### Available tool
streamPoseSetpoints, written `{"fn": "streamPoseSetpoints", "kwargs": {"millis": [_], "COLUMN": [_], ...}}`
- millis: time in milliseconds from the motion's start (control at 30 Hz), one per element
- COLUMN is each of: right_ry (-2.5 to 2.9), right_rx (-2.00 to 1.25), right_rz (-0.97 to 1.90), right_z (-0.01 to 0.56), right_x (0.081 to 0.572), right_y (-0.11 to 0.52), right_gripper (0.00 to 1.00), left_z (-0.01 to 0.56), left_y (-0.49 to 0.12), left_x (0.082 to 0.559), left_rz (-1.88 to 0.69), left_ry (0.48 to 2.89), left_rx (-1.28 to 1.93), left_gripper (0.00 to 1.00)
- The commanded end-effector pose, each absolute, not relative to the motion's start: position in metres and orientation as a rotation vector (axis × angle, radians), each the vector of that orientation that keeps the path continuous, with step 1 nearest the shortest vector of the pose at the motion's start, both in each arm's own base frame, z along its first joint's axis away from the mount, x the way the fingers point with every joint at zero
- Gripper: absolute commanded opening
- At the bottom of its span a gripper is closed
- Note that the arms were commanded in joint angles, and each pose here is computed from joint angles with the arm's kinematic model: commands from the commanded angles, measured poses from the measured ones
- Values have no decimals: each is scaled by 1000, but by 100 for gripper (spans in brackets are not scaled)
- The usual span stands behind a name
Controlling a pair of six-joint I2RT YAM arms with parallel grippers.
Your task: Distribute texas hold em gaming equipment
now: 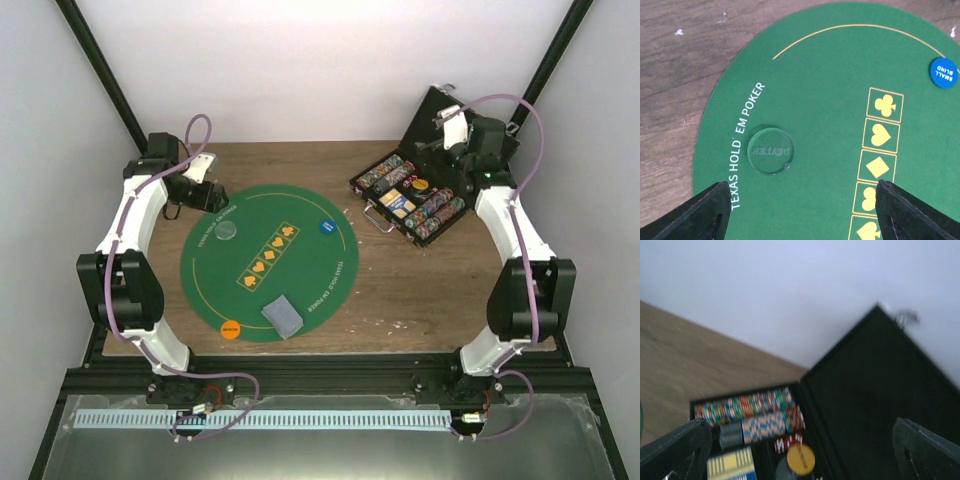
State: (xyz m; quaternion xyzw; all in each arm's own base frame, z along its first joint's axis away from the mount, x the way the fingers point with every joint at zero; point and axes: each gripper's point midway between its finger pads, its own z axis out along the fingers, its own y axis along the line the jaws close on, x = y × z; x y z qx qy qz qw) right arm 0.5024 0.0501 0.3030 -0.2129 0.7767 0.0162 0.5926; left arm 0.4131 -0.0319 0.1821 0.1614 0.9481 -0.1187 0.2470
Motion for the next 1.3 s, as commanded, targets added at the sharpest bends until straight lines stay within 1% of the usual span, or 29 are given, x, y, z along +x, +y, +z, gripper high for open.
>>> {"fn": "streamPoseSetpoints", "kwargs": {"millis": [0,133,200,267,367,433,500,600,700,733,1067,1267], "right_ry": [2237,2437,2517,2567,2604,2628,2648,2681,2722,2735,2782,2810], "right_rx": [-477,-501,-510,-526,-565,-596,-633,-665,-650,-638,-618,-628], "right_rz": [89,119,95,93,193,263,321,295,224,193,105,134], "right_z": [200,151,129,119,110,105,99,87,77,75,57,44], "right_x": [487,466,461,460,461,460,458,454,454,454,458,454], "right_y": [35,32,27,26,37,47,60,67,58,55,44,48], "right_gripper": [98,98,94,87,80,78,77,76,69,68,68,68], "left_z": [195,187,184,180,175,173,171,169,167,166,162,160], "left_y": [-39,-37,-36,-36,-36,-34,-32,-32,-31,-31,-31,-31], "left_x": [420,420,419,417,414,412,410,409,409,410,407,406], "left_rz": [-384,-383,-377,-378,-375,-361,-349,-344,-343,-344,-345,-346], "left_ry": [2531,2561,2573,2585,2599,2608,2614,2625,2629,2631,2644,2647], "left_rx": [405,406,404,409,417,421,425,430,431,430,438,435], "left_gripper": [80,79,79,79,79,78,78,78,78,78,77,77]}}
